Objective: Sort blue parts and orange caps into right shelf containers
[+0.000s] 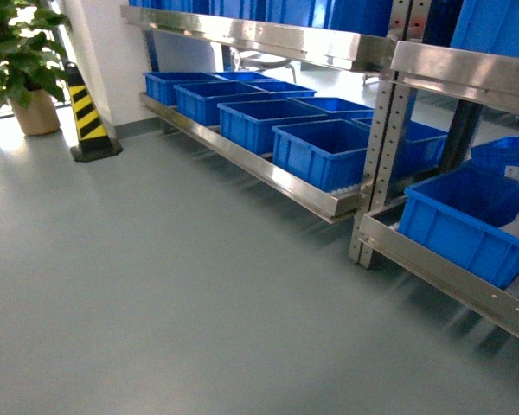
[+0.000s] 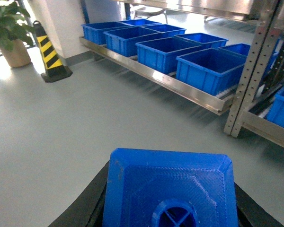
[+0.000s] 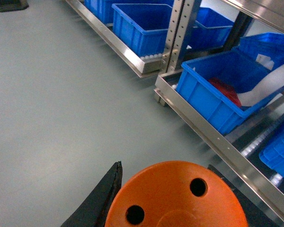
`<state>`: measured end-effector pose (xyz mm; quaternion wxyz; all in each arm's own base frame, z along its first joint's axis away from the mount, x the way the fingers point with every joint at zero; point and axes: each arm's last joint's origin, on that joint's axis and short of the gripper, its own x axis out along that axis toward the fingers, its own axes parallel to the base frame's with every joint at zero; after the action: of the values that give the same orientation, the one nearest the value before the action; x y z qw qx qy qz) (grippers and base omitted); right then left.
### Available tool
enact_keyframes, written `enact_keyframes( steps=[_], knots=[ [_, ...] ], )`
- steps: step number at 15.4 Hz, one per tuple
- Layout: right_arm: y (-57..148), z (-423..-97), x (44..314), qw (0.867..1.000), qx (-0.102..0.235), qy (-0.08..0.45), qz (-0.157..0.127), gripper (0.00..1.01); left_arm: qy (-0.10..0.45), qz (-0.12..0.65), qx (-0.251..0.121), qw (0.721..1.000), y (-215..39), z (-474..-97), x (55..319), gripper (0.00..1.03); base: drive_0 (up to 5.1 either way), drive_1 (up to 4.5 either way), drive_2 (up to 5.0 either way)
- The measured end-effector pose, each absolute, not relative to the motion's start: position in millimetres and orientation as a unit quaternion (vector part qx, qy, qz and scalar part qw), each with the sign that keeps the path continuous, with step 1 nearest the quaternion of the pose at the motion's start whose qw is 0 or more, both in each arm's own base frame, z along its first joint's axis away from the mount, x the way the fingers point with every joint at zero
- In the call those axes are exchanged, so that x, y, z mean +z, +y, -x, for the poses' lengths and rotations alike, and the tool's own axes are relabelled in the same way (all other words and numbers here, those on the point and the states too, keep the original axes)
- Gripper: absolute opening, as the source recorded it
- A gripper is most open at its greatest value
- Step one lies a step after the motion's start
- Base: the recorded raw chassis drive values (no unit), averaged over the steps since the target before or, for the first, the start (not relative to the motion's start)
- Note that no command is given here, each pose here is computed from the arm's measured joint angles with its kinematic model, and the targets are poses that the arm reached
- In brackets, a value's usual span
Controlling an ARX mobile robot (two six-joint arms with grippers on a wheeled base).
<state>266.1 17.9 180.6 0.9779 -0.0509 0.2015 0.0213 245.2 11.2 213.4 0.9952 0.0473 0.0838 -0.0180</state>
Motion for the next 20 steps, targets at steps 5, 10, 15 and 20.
enact_keyframes(
  steps=[5,10,15,20],
  knots=[
    [17.9,-266.1,180.6,0.978,0.021,0.202,0.051,0.43,0.084,-0.047,-0.018,0.995,11.2,-245.2,213.4,0.44,-1.7,-1.70,-1.7],
    [17.8,-266.1,180.7,0.978,0.020,0.201,0.051,0.43,0.084,-0.047,-0.019,0.995,10.8,-245.3,213.5,0.44,-1.6,-1.62,-1.6],
    [17.6,-266.1,180.6,0.978,0.020,0.202,0.051,0.43,0.084,-0.047,-0.021,0.995,10.6,-245.3,213.4,0.44,-1.6,-1.64,-1.6],
    [17.7,-266.1,180.6,0.978,0.020,0.202,0.051,0.43,0.084,-0.047,-0.019,0.995,10.8,-245.3,213.4,0.44,-1.6,-1.62,-1.6]
  ],
)
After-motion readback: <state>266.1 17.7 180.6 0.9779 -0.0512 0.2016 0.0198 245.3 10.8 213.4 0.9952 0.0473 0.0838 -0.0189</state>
